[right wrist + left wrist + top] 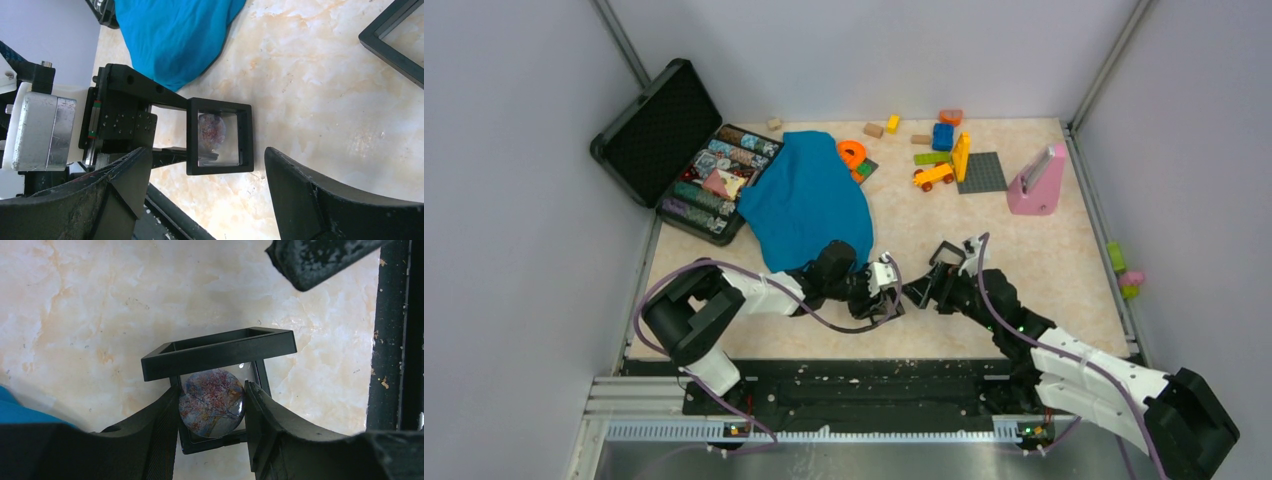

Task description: Remove the brooch from the garment

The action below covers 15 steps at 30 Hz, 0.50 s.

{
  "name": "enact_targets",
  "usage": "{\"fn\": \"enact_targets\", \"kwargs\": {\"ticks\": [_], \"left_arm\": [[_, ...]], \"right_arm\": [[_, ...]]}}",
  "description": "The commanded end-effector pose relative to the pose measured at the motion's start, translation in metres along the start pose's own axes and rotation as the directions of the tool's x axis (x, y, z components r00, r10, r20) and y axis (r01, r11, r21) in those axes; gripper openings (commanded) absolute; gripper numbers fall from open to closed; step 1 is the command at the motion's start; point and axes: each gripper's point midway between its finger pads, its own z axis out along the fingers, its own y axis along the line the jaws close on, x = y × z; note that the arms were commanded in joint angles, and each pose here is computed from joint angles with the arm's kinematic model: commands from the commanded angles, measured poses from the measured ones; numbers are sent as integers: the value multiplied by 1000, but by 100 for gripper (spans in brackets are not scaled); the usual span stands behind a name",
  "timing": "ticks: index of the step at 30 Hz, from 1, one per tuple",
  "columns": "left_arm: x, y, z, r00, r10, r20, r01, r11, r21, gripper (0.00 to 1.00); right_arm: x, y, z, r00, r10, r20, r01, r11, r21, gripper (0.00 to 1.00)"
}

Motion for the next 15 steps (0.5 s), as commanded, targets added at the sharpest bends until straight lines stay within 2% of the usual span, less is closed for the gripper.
{"fn": "enact_targets", "kwargs": {"ticks": [1, 11, 15], "left_arm": [[-15, 3, 3, 999, 32, 29, -32, 999, 2, 43], [-25, -4, -9, 995, 55, 81, -55, 998, -3, 76], [-31, -5, -15, 993, 62, 100, -61, 998, -15, 79]], "right_arm": [[-1, 2, -2, 1000, -3, 14, 3, 1000, -6, 84], [1, -1, 0, 1000, -2, 4, 2, 1000, 13, 84], [2, -2, 1, 1000, -3, -3, 3, 1000, 16, 81]]}}
